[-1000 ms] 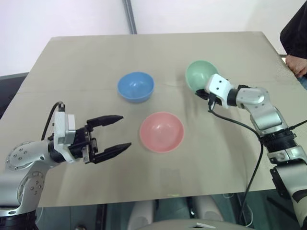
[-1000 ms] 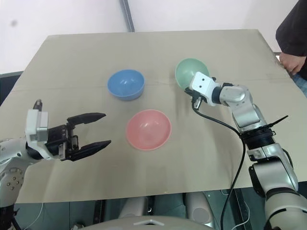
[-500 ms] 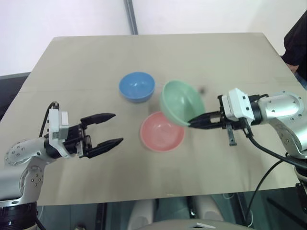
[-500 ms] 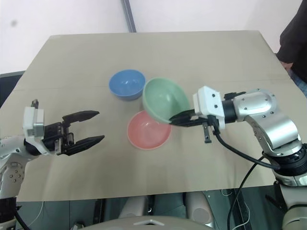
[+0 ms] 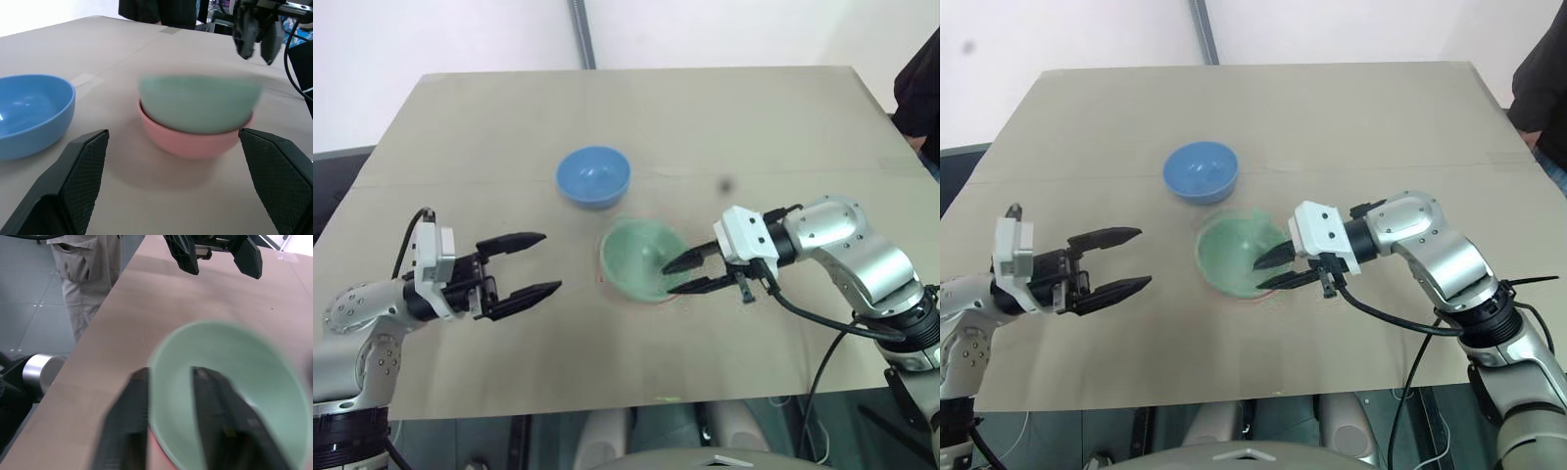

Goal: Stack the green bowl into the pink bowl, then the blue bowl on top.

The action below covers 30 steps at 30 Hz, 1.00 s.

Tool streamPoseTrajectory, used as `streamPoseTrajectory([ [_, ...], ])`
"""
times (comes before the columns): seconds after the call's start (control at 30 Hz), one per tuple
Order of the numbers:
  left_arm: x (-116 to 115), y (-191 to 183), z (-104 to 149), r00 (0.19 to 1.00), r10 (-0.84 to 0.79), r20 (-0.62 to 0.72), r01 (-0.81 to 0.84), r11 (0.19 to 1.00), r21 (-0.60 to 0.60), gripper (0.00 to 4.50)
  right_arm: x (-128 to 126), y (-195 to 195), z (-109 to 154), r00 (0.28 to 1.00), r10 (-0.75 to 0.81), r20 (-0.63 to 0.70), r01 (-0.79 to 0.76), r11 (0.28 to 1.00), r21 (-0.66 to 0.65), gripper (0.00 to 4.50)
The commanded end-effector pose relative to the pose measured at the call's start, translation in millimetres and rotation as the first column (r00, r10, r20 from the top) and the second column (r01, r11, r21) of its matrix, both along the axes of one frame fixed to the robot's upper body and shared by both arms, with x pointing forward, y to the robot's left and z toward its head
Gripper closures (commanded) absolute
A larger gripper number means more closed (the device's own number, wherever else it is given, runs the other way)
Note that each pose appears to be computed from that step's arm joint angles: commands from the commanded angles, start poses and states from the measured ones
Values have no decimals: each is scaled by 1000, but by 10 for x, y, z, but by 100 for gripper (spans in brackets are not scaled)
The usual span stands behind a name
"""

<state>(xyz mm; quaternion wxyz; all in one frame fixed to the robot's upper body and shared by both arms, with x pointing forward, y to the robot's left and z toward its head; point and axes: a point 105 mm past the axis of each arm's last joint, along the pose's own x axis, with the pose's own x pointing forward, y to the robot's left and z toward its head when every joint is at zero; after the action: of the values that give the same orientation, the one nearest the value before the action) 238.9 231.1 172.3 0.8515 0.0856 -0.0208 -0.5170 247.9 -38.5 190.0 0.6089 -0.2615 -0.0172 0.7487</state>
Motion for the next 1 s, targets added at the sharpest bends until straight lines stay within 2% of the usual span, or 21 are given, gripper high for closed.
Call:
streamPoseTrajectory([
  [0.03,-28,1,140,998,7,58,-9,1000,22,0,-41,-16,248,999,-21,49,17,997,77,189],
  [0.13,50,9,171,994,87,63,-88,996,5,0,-15,-81,469,995,-105,5,102,977,188,189],
  [0.2,113,28,148,988,148,42,-149,988,39,0,42,-108,567,985,-169,-29,170,952,256,189],
  [0.3,222,78,170,971,229,61,-235,966,111,0,268,-175,614,938,-344,-33,338,895,292,189],
  [0.37,406,196,253,920,355,166,-385,900,204,0,444,-252,619,881,-471,-39,460,837,295,189],
  [0.43,551,234,348,890,383,249,-448,837,315,0,483,-300,599,862,-506,-35,495,823,281,189],
  [0.53,742,182,499,882,309,356,-451,773,446,0,508,-334,588,846,-531,-41,520,807,280,189],
  [0.57,802,127,508,898,215,384,-412,719,559,0,514,-347,589,841,-540,-39,527,801,284,189],
  [0.63,926,29,582,909,90,407,-362,656,662,0,525,-363,594,832,-554,-34,538,790,294,189],
  [0.73,1108,-114,650,912,-21,409,-311,616,724,0,542,-373,589,822,-569,-28,549,778,304,189],
  [0.9,1366,-224,516,904,-182,387,-264,475,840,0,511,-416,564,804,-595,-7,568,763,310,189],
  [1.0,1452,-277,400,906,-242,348,-224,424,877,0,489,-463,543,788,-616,-6,586,747,313,189],
])
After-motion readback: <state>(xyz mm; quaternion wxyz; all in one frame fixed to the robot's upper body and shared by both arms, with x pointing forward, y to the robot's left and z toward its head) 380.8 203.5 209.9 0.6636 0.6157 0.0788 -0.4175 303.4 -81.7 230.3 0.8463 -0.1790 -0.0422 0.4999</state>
